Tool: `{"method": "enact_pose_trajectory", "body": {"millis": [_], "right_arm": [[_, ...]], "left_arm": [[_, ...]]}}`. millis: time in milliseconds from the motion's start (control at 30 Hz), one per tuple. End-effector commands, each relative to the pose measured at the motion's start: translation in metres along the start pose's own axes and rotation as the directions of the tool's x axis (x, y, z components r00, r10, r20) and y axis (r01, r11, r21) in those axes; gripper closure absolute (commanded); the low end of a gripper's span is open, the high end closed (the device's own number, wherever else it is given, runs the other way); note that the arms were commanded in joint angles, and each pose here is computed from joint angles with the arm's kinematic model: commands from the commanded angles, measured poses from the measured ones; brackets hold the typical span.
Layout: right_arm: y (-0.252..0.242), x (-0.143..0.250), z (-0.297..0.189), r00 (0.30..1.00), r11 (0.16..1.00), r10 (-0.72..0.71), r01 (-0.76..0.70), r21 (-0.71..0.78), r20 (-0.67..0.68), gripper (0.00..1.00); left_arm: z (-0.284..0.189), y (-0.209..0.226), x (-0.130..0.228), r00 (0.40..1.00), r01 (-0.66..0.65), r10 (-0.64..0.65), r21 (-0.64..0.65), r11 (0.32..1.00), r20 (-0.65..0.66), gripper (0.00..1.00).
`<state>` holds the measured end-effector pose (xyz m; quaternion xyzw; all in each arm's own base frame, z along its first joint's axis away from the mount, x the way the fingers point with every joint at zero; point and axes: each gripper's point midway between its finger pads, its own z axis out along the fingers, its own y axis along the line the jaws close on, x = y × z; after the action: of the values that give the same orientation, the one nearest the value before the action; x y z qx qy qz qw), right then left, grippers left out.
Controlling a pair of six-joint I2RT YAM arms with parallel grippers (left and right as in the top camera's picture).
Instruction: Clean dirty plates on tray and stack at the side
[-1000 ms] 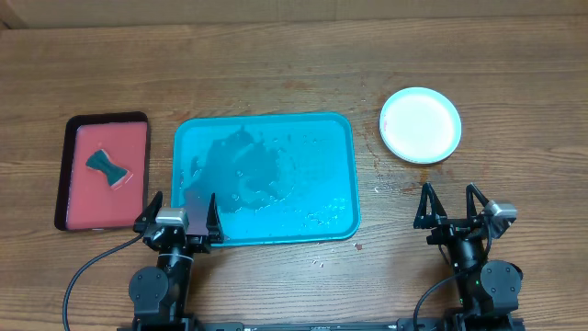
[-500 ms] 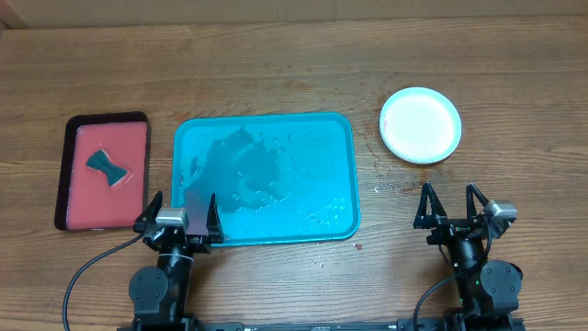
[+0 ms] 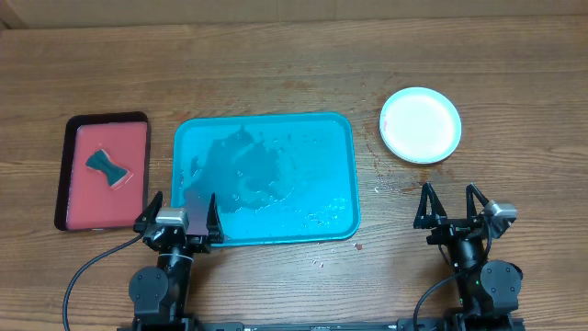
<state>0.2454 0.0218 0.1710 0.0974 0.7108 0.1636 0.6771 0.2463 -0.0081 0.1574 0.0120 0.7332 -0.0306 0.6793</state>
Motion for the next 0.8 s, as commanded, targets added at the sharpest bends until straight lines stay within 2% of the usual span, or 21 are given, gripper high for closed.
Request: {"method": "enact_pose_trajectory", "body": {"millis": [0,133,267,433,767], "right_arm": [[-0.0041,-0.0002,0.0,0.999,0.999,-0.037,0.037,0.018,0.012,0.0],[-0.0022,0.0007,0.0001,0.976,0.976,-0.219,0.219,0.012,0.007,0.0],[-0.002,0.0008,0.0001,0.944,0.944,-0.331,0.331,0.011,0.005,0.0],[-0.0028,0.0005,0.0001,0.918,0.918,-0.395,0.395,0.016,0.004,0.0],[-0.0039,0.0,0.0,0.918,0.918,-0.396,0.396,0.021,0.005,0.0]], "left_arm": [[-0.0004,0.0009,0.0001,1.0,-0.023,0.023,-0.008,1.0,0.005,0.0],[-0.0004,0.0009,0.0001,1.0,-0.023,0.023,-0.008,1.0,0.005,0.0],[-0.0004,0.0009,0.0002,1.0,-0.023,0.023,-0.008,1.0,0.004,0.0],[-0.0004,0.0009,0.0001,1.0,-0.023,0.023,-0.008,1.0,0.005,0.0],[-0.0004,0.0009,0.0001,1.0,-0.023,0.023,-0.008,1.0,0.005,0.0]]}}
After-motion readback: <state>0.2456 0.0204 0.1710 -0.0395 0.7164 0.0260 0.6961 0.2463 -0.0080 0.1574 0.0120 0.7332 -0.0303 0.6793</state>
